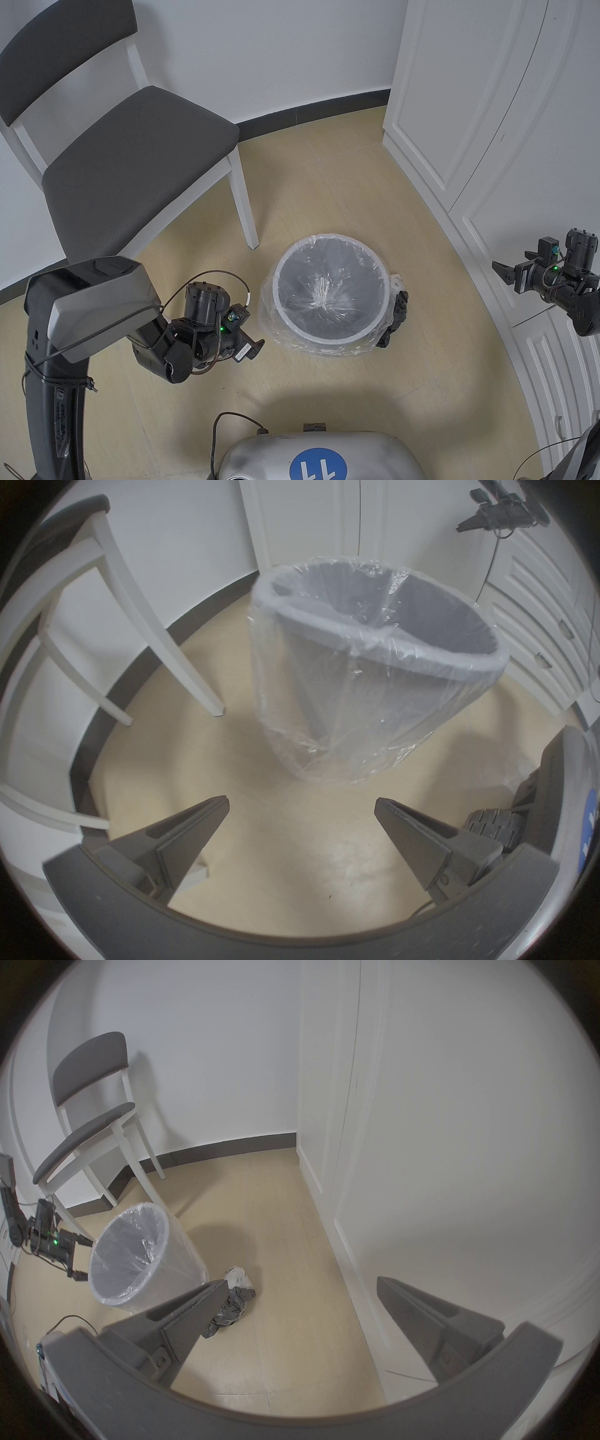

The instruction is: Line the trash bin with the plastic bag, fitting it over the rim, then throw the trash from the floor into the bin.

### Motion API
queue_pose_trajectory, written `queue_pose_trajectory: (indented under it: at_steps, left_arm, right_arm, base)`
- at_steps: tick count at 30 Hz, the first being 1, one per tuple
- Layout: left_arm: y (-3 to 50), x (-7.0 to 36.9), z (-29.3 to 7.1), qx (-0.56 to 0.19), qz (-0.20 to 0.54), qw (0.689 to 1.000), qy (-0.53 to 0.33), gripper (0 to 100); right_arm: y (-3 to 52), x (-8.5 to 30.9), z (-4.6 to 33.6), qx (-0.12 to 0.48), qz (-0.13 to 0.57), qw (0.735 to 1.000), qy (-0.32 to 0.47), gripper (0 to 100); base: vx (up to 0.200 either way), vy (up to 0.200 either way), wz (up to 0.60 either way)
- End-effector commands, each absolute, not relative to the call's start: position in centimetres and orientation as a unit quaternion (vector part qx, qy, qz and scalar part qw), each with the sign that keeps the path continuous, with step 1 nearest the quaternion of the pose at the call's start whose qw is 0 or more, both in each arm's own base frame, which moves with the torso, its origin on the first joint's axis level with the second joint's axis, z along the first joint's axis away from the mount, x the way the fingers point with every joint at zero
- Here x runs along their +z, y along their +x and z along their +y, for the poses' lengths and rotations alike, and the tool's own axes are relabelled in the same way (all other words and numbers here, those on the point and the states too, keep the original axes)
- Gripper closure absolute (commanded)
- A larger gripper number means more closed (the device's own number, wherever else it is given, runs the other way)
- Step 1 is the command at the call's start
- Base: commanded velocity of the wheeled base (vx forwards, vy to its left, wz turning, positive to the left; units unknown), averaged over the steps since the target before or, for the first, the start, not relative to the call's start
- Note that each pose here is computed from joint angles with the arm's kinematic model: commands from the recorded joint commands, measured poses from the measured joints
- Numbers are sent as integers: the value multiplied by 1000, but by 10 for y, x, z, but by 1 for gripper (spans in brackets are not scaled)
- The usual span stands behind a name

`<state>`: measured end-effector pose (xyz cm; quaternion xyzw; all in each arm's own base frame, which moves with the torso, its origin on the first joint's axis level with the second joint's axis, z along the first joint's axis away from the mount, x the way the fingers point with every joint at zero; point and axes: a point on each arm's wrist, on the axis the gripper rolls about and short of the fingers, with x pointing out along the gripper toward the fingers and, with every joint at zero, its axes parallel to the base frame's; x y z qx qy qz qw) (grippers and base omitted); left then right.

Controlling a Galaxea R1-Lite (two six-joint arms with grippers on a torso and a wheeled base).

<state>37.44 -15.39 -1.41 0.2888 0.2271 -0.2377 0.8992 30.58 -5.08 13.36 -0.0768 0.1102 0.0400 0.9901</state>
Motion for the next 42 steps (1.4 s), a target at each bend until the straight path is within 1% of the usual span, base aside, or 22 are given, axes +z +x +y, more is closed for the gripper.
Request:
queue_pose_trajectory:
  at_steps: [1,2,6,14,18,19,22,25,28,29,31,32,35,36,42]
  left_arm:
    - [354,16,-155,-215,215,904,300,0]
    - [346,22,-157,-194,218,905,310,0]
    - [330,34,-158,-166,219,905,324,0]
    - [298,55,-155,-175,209,907,320,0]
    - [275,80,-155,-181,186,924,283,0]
    - [267,90,-155,-181,173,932,260,0]
    - [261,98,-155,-182,164,939,240,0]
    - [246,117,-154,-184,135,954,196,0]
    - [239,126,-149,-179,122,961,171,0]
    - [231,135,-141,-172,111,968,147,0]
    - [226,138,-135,-167,107,971,134,0]
    - [218,139,-125,-158,108,975,116,0]
    - [205,138,-115,-150,114,977,103,0]
    - [194,138,-105,-142,117,979,92,0]
    - [186,151,-96,-132,92,986,39,0]
  right_arm:
    - [305,127,-48,47,121,988,-85,0]
    - [306,125,-45,51,125,987,-87,0]
    - [308,116,-41,59,139,984,-96,0]
    - [310,99,-29,75,166,977,-112,0]
    - [314,90,-20,78,180,974,-116,0]
    - [313,88,-15,84,184,972,-118,0]
    - [310,85,-10,93,191,970,-118,0]
    - [307,82,4,115,195,966,-121,0]
    - [306,79,8,120,200,965,-123,0]
    - [305,74,12,118,209,963,-125,0]
    - [305,73,13,114,213,962,-127,0]
    - [305,72,16,112,216,961,-130,0]
    - [302,69,21,115,221,959,-133,0]
    - [300,68,24,117,223,958,-135,0]
    - [297,64,33,118,206,961,-142,0]
  base:
    - [0,0,0]
    - [0,0,0]
    - [0,0,0]
    - [0,0,0]
    - [0,0,0]
    - [0,0,0]
    - [0,0,0]
    - [0,0,0]
    - [0,0,0]
    - [0,0,0]
    - [0,0,0]
    - [0,0,0]
    - [0,0,0]
    - [0,0,0]
    - [0,0,0]
